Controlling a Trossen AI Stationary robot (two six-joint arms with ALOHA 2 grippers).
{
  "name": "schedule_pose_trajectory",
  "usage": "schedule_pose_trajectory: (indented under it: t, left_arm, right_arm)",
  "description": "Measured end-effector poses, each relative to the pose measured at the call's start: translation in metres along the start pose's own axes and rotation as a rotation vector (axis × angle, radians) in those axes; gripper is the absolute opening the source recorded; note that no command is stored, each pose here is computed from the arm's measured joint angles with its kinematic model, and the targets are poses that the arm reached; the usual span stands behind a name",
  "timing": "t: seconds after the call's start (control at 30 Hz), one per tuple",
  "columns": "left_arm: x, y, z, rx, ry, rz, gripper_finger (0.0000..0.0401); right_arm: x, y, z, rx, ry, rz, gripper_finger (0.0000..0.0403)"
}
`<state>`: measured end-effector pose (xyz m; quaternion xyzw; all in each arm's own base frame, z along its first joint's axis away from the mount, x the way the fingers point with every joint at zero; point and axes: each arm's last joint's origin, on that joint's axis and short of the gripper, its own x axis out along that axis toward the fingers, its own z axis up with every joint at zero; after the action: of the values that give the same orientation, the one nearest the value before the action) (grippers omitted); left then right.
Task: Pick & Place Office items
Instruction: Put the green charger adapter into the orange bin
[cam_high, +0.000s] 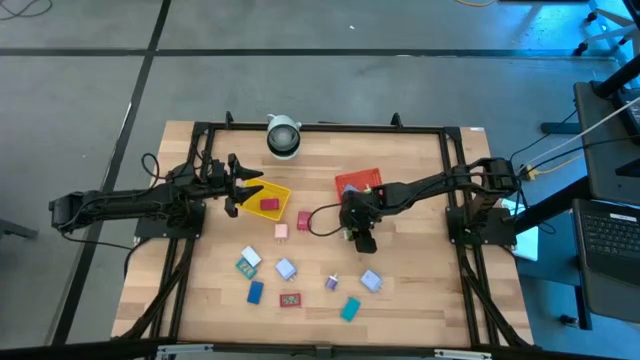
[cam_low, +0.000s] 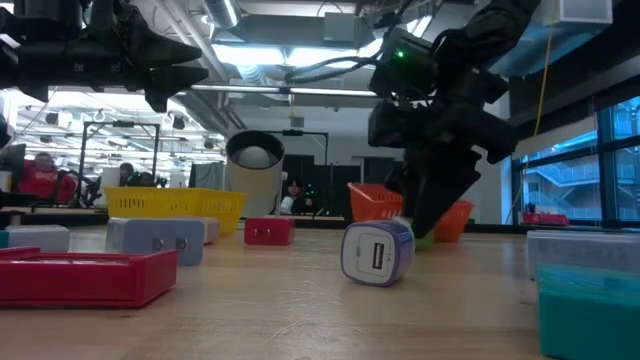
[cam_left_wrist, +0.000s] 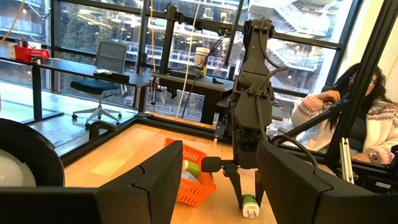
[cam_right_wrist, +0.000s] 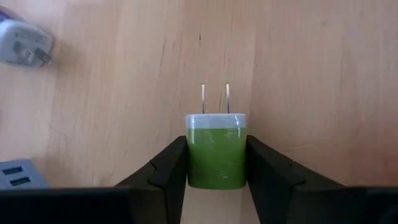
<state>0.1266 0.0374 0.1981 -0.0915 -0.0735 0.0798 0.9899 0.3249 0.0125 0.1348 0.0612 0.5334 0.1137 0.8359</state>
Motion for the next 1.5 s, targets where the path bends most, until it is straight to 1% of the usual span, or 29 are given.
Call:
schedule_pose_trajectory:
  t: [0.13,0.5,0.63,0.83,0.97,1.1,1.23,1.37,1.5]
  left_arm:
    - [0.0,0.0,0.0,-0.006,0.0,0.0,0.0203]
    - [0.0,0.0,0.0,-0.008,0.004,-0.007,0.0203]
    - [0.0,0.0,0.0,-0.008,0.005,-0.007,0.0203]
    - [0.0,0.0,0.0,-0.009,0.005,-0.007,0.0203]
    - [0.0,0.0,0.0,-0.009,0.005,-0.007,0.0203]
    - [0.0,0.0,0.0,-0.009,0.005,-0.008,0.0203]
    - [0.0,-0.001,0.0,-0.008,0.011,-0.039,0.0203]
    - [0.0,-0.002,0.0,-0.011,0.013,-0.058,0.0203]
    - [0.0,-0.002,0.0,-0.012,0.013,-0.059,0.0203]
  right_arm:
    - [-0.004,0.001,0.009,-0.006,-0.016,0.0,0.0141]
    - [-0.01,0.002,0.016,-0.006,-0.006,-0.001,0.014]
    - [-0.017,0.004,0.024,-0.032,-0.009,-0.005,0.014]
    - [-0.034,0.007,0.033,-0.053,-0.06,-0.003,0.014]
    - [-0.054,0.005,0.036,-0.049,-0.119,-0.015,0.0139]
    - [-0.085,0.0,0.039,-0.04,-0.213,-0.038,0.0139]
    - [-0.119,-0.001,0.038,-0.055,-0.316,-0.061,0.0132]
    - [-0.145,-0.003,0.027,-0.048,-0.395,-0.083,0.013]
    - [-0.158,-0.006,0.012,-0.029,-0.472,-0.1,0.013]
